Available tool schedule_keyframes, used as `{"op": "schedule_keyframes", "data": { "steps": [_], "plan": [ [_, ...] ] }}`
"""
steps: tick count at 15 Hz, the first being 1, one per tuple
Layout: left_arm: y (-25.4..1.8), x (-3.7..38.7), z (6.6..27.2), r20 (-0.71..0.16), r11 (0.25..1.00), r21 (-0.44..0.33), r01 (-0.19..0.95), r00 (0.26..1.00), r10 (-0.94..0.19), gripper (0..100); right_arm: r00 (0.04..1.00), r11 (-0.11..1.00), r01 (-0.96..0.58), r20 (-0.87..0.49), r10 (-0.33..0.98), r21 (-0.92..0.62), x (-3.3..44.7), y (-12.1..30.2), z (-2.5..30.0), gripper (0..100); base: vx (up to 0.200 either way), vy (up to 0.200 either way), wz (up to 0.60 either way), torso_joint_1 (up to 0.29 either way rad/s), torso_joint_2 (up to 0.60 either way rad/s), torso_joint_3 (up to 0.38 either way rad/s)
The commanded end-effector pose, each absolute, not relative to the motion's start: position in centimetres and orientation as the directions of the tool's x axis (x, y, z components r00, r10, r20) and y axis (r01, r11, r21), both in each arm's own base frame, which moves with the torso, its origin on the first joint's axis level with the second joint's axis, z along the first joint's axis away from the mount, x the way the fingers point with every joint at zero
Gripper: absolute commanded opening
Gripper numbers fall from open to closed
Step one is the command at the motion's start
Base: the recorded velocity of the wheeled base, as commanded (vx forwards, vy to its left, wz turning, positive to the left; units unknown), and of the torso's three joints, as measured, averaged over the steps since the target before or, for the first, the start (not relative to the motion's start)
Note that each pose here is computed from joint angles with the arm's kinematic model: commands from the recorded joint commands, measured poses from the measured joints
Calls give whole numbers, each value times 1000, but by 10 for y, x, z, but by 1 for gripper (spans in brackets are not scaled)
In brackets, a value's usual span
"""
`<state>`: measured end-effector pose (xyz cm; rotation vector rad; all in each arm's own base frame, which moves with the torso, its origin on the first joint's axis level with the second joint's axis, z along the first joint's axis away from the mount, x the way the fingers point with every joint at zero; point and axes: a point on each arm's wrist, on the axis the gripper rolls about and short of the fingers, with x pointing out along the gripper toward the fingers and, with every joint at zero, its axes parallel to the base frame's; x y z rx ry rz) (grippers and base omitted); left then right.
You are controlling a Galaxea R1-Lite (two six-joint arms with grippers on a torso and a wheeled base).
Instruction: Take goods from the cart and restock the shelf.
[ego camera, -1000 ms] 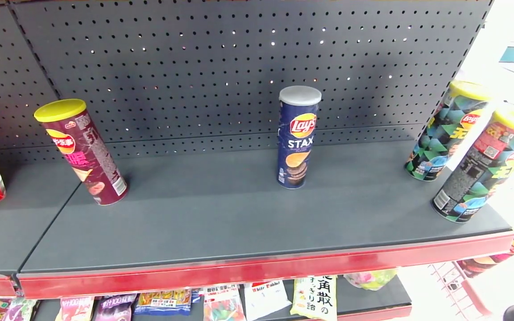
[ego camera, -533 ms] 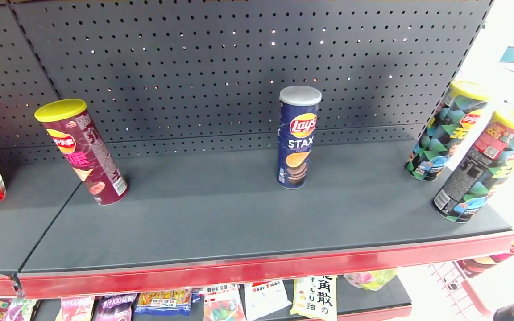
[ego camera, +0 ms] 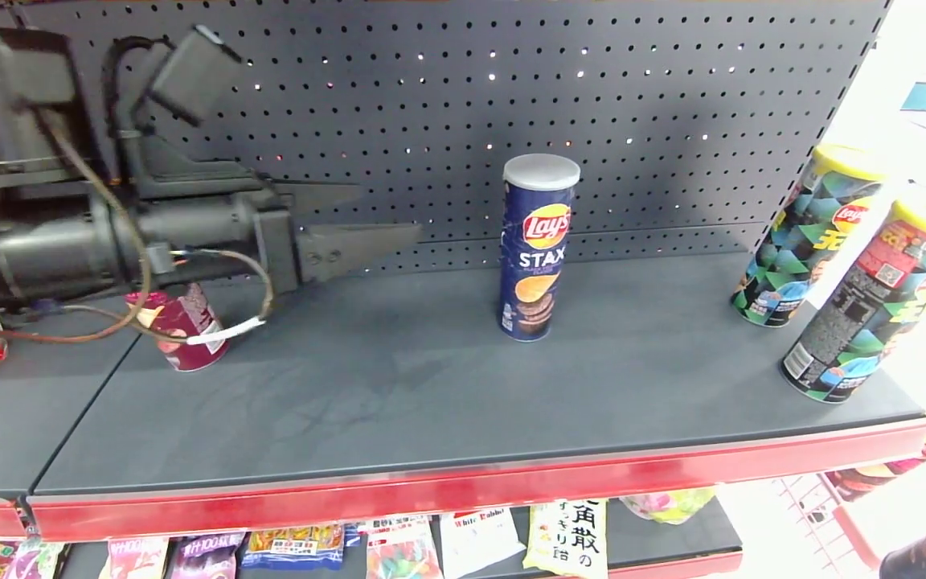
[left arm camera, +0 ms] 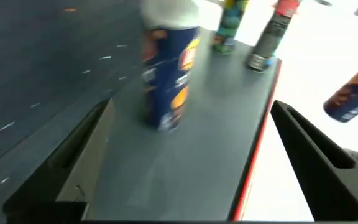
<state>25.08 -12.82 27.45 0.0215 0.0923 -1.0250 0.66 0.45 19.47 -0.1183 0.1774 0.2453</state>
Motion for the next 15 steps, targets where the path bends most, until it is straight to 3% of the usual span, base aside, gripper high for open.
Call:
{"op": "schedule_keyframes", "data": {
  "steps": [1,3,5,15],
  "plan": [
    [-174,289,243,-152,445,-67,893,432,-889,100,953,963,-252,-199,230,-93,8,5,194,0,0,0,0,0,0,0],
    [-184,297,239,-151,434,-57,899,422,-894,100,953,964,-250,-198,229,-92,8,5,194,0,0,0,0,0,0,0],
    [-192,312,234,-149,436,1,900,431,-890,100,954,964,-250,-196,229,-89,8,5,194,0,0,0,0,0,0,0],
    [-219,354,224,-130,448,68,891,453,-882,100,955,968,-243,-195,226,-68,7,4,194,0,0,0,0,0,0,0]
  ]
}}
